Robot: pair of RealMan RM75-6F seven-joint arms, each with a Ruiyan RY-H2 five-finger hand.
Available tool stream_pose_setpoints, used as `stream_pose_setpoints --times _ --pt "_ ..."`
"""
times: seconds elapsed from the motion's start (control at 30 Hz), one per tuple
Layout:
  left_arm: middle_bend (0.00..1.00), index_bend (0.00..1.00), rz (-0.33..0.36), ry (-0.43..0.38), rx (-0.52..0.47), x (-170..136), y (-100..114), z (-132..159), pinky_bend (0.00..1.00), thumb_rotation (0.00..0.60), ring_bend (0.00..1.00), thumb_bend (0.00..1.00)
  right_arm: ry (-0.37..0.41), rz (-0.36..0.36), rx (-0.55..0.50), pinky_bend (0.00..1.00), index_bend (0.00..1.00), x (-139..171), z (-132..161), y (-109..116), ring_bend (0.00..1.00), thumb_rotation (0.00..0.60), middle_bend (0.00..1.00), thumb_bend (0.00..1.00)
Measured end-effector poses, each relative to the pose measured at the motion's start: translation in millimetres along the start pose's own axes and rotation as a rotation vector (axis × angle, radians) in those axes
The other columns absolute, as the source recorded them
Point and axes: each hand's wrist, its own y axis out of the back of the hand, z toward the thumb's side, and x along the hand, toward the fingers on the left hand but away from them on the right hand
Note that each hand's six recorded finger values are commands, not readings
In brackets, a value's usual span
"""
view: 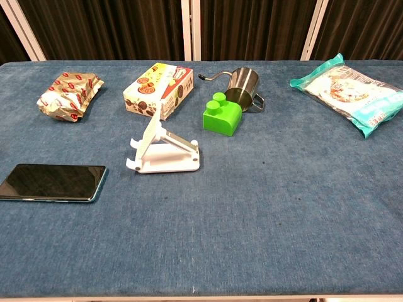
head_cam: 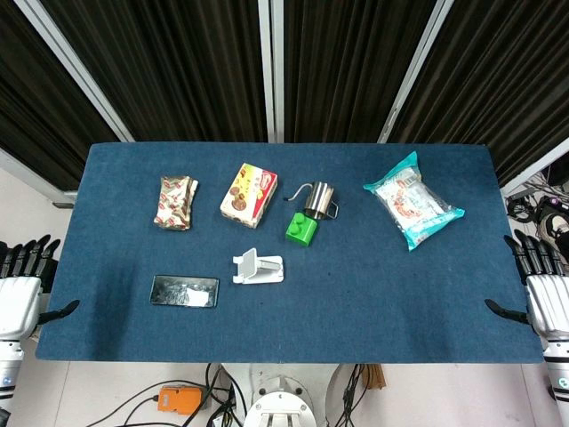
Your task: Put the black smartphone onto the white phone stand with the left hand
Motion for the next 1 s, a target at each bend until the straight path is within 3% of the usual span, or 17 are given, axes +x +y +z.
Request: stream_pose_setpoints --times 0.23,0.4,0.67,1.0 --pt "0.01 0.00 -0.015 -0.063 -0.009 7.7 0.0 19.3 0.00 0.600 0.00 0.03 -0.009 -0.032 0.023 0.07 0.00 -5.3 -3.3 14.4 0.00 0.600 0.03 0.15" --pt "0.05 0.06 -0.069 -0.165 -0.036 12.2 -7.3 51.0 0.00 0.600 0.00 0.06 -0.016 -0.068 0.033 0.07 0.00 -6.7 -7.6 28.8 0.00 0.600 0.03 0.15" --pt "0.07 0.12 -0.231 -0.336 -0.006 18.9 -43.9 112.5 0.00 0.600 0.00 0.08 -0.014 -0.064 0.027 0.07 0.00 -5.6 -7.9 30.3 0.00 0.600 0.03 0.15" --pt "0.07 0.14 -0.322 -0.376 0.053 26.2 -82.6 166.7 0.00 0.600 0.00 0.12 -0.014 -0.052 0.018 0.07 0.00 -4.5 -9.4 25.7 0.00 0.600 0.03 0.15"
